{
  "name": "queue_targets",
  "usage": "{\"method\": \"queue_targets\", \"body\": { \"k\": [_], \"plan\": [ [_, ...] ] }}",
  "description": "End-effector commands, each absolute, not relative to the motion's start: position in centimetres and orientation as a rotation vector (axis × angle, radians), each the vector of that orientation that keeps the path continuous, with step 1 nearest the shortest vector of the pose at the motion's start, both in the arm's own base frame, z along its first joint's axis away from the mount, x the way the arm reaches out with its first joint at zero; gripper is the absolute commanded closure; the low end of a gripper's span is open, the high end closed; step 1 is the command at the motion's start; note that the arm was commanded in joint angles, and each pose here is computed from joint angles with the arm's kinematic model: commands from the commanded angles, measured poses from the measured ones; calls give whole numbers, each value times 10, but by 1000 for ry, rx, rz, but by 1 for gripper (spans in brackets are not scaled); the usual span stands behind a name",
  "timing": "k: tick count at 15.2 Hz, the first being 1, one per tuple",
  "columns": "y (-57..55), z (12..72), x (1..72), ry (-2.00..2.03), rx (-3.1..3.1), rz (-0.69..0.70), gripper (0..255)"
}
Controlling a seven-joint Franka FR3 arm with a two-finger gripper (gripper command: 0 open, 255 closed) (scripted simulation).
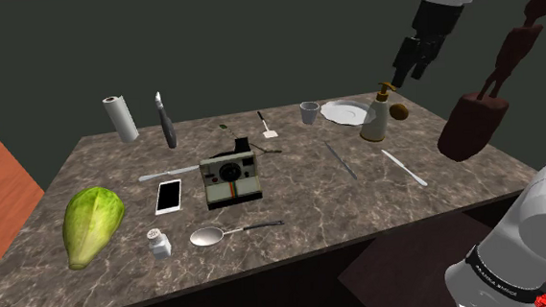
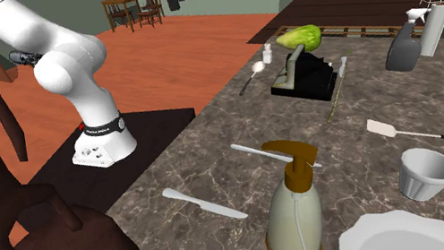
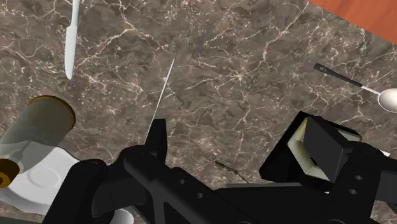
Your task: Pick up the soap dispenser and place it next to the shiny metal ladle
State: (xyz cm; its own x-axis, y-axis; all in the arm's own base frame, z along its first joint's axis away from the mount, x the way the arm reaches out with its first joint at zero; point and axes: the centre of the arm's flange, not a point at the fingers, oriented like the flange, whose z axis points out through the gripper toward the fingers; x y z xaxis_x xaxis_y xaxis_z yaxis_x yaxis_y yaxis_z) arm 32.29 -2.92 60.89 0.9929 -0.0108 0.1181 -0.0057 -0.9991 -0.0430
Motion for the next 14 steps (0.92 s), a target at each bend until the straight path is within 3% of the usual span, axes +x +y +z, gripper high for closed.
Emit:
{"method": "queue_targets", "body": {
  "k": [1,14],
  "plan": [
    [-29,609,323,13,-3094,-184,0],
    [-158,551,411,-24,-3149,-158,0]
  ]
}}
